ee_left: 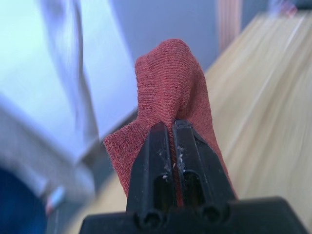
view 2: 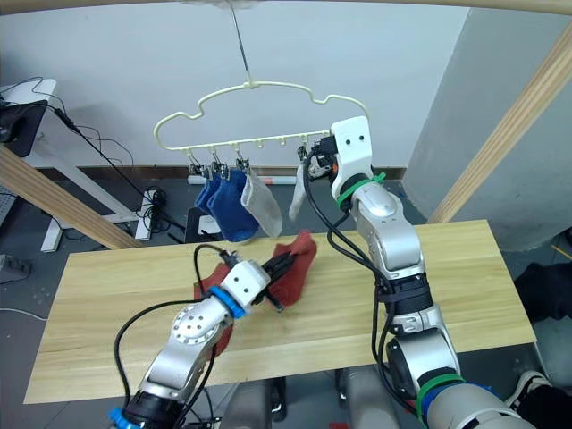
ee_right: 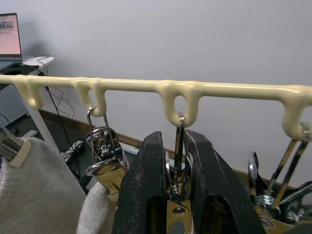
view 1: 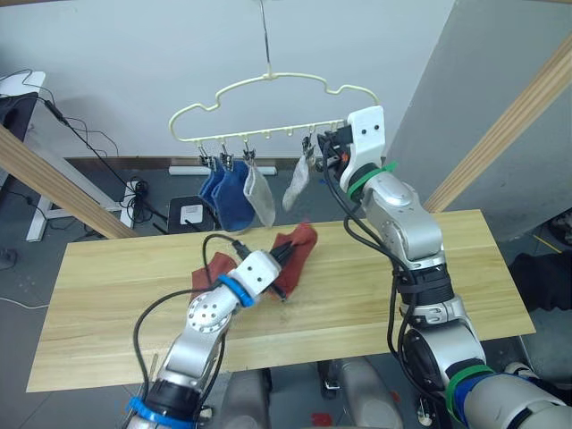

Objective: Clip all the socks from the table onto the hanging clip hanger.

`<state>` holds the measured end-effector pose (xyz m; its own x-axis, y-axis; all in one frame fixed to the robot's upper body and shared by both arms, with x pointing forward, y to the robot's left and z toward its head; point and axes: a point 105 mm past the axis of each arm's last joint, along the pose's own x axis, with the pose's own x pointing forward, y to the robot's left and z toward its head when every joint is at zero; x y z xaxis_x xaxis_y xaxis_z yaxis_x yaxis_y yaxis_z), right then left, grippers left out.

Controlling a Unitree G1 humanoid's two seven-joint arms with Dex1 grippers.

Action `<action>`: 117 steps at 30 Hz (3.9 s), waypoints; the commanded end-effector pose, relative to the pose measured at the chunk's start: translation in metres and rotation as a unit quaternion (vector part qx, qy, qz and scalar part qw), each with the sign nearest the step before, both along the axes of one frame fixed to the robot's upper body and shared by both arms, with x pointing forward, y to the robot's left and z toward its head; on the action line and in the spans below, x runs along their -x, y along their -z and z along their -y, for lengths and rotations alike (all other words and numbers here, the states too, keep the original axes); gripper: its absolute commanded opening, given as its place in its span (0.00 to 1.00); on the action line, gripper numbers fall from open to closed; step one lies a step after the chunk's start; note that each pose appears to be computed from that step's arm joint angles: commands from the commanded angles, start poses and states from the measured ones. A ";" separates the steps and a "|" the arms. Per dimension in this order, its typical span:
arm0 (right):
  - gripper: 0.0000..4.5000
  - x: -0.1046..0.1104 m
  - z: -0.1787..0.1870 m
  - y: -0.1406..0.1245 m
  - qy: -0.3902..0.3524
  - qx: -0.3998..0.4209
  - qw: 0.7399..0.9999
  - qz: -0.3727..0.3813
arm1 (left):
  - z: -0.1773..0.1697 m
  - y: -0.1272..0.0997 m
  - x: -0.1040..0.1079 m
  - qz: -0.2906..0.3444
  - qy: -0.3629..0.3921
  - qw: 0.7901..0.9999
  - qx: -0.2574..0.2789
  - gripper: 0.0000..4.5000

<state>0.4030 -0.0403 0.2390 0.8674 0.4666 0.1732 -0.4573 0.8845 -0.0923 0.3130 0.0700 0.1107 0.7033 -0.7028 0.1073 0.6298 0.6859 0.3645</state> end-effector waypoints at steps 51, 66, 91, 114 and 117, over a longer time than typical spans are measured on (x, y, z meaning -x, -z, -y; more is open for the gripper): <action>0.06 0.009 0.000 -0.016 -0.011 -0.008 1.000 0.016 | 0.031 -0.058 -0.066 0.100 -0.026 0.991 0.085 0.00; 0.06 0.009 0.001 -0.015 -0.012 -0.010 1.000 0.008 | 0.033 -0.051 -0.070 0.073 -0.033 0.993 0.084 0.00; 0.72 0.022 0.002 -0.018 -0.025 -0.042 0.999 -0.009 | 0.037 -0.072 -0.073 0.089 -0.038 0.988 0.120 0.00; 0.73 0.055 0.048 -0.011 0.057 0.027 0.997 0.036 | 0.017 -0.089 -0.032 0.013 0.102 0.989 0.105 0.59; 0.73 0.045 0.052 -0.011 0.078 0.026 0.996 0.042 | 0.010 -0.101 -0.028 0.003 0.109 0.989 0.105 0.59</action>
<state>0.3576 -0.0913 0.2341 0.9203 0.3590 0.1556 -0.3365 0.9291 -0.1533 0.3488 0.0603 0.1946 0.5698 -0.7874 0.2353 0.7542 0.6148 0.2307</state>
